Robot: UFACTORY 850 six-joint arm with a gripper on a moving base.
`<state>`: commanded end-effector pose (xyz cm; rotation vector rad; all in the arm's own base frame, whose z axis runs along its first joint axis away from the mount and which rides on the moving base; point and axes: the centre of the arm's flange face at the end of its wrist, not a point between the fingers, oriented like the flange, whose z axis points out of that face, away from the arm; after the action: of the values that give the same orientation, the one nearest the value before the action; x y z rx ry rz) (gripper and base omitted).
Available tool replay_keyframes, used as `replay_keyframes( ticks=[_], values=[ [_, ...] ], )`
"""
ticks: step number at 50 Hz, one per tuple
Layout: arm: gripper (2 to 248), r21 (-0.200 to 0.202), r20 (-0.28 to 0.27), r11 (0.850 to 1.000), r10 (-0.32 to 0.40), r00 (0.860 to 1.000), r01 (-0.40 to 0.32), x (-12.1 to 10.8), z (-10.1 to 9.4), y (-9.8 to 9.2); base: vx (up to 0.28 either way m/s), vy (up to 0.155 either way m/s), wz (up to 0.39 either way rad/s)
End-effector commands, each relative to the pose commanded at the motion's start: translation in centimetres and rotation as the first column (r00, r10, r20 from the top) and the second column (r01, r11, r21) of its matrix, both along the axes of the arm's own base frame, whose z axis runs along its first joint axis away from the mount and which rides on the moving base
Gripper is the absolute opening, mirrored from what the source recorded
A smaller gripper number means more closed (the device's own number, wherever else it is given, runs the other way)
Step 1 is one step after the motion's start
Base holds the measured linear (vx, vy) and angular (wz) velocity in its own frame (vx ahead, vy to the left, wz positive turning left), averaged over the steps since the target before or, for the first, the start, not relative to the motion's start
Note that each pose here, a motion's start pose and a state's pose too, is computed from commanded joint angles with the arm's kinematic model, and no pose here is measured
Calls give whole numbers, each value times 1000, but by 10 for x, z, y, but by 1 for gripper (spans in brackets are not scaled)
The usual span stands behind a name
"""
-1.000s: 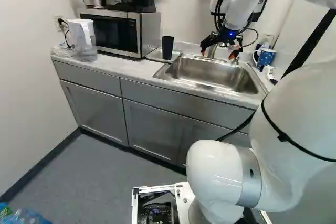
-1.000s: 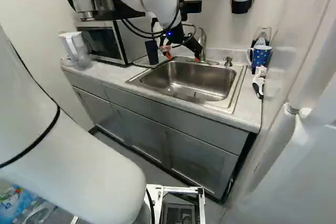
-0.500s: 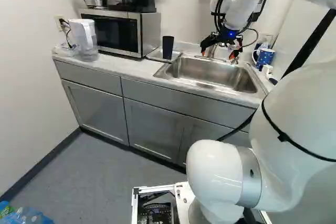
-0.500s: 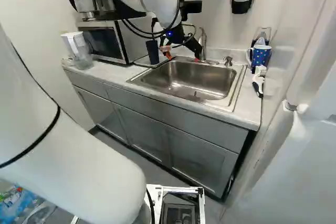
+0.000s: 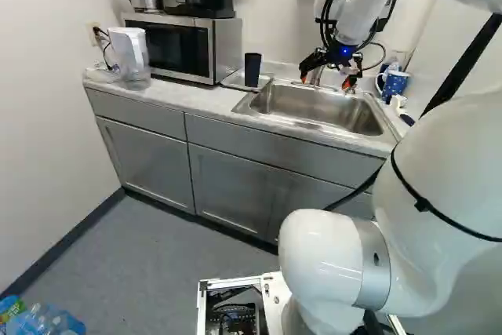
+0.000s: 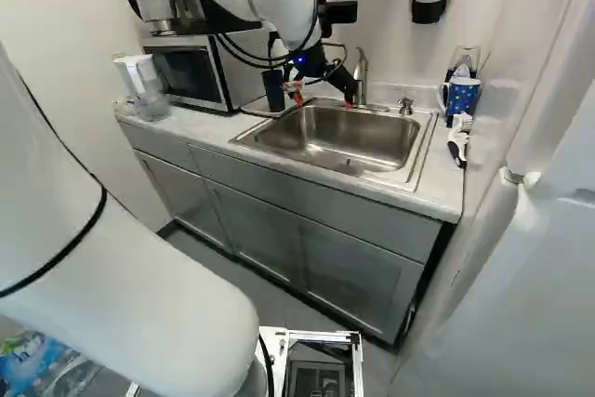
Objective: Rinse the cup and place it in the tray
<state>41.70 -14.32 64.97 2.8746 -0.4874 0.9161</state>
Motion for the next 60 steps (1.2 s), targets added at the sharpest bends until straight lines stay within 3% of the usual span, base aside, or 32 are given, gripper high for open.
replay_keyframes(
  ticks=[60],
  values=[
    [247,0,0,1000,0,1000,0,0,0,0,-91,35,-4]
  ],
)
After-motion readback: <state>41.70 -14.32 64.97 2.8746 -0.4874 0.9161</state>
